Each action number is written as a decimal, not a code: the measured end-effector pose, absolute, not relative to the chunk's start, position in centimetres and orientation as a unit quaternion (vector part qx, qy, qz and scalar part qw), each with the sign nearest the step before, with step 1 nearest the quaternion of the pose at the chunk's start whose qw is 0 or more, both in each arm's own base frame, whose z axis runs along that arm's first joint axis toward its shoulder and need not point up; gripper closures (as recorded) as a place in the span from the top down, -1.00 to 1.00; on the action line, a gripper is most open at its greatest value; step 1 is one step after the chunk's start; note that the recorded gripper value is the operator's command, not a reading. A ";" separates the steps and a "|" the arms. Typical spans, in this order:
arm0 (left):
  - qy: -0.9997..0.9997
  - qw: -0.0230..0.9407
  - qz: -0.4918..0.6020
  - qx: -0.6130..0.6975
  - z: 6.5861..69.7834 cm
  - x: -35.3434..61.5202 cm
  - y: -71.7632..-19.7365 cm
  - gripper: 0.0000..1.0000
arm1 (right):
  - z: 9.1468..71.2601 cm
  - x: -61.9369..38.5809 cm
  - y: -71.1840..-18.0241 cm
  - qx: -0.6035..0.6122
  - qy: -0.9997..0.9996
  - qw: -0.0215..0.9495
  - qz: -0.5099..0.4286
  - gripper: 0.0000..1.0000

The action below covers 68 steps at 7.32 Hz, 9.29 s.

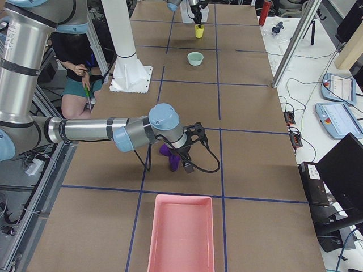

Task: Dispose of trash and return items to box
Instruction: 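Grasp the yellow cup with the left gripper and lift it off the table, then place the yellow cup into the clear bin with the left gripper, then grasp the purple cloth with the right gripper and drop it into the pink bin, then reach the left gripper to the pale green bowl and grasp its rim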

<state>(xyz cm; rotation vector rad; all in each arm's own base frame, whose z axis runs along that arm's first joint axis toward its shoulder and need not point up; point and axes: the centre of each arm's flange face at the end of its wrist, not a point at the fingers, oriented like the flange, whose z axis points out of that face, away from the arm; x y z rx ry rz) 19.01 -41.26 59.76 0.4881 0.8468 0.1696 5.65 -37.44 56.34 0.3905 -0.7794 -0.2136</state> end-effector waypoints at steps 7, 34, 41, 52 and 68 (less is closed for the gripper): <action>0.376 0.844 0.265 0.275 56.9 6.1 -43.9 -1.00 | 56.7 5.7 -37.1 0.187 -0.376 0.902 -0.106 1.00; 0.345 0.838 0.309 0.289 60.6 -2.1 -42.9 1.00 | 51.8 -11.0 -36.9 0.218 -0.402 0.876 -0.155 1.00; 0.344 0.833 0.314 0.301 59.4 -2.0 -44.0 1.00 | 56.8 -23.2 -31.1 0.166 -0.343 0.913 -0.146 -1.00; 0.348 0.833 0.306 0.301 59.0 -2.0 -44.0 1.00 | 54.0 9.1 -40.5 0.221 -0.263 0.860 -0.378 -1.00; 0.459 0.858 0.090 0.214 39.7 23.1 -45.7 0.82 | 56.2 6.6 -45.0 0.157 -0.378 0.885 -0.221 1.00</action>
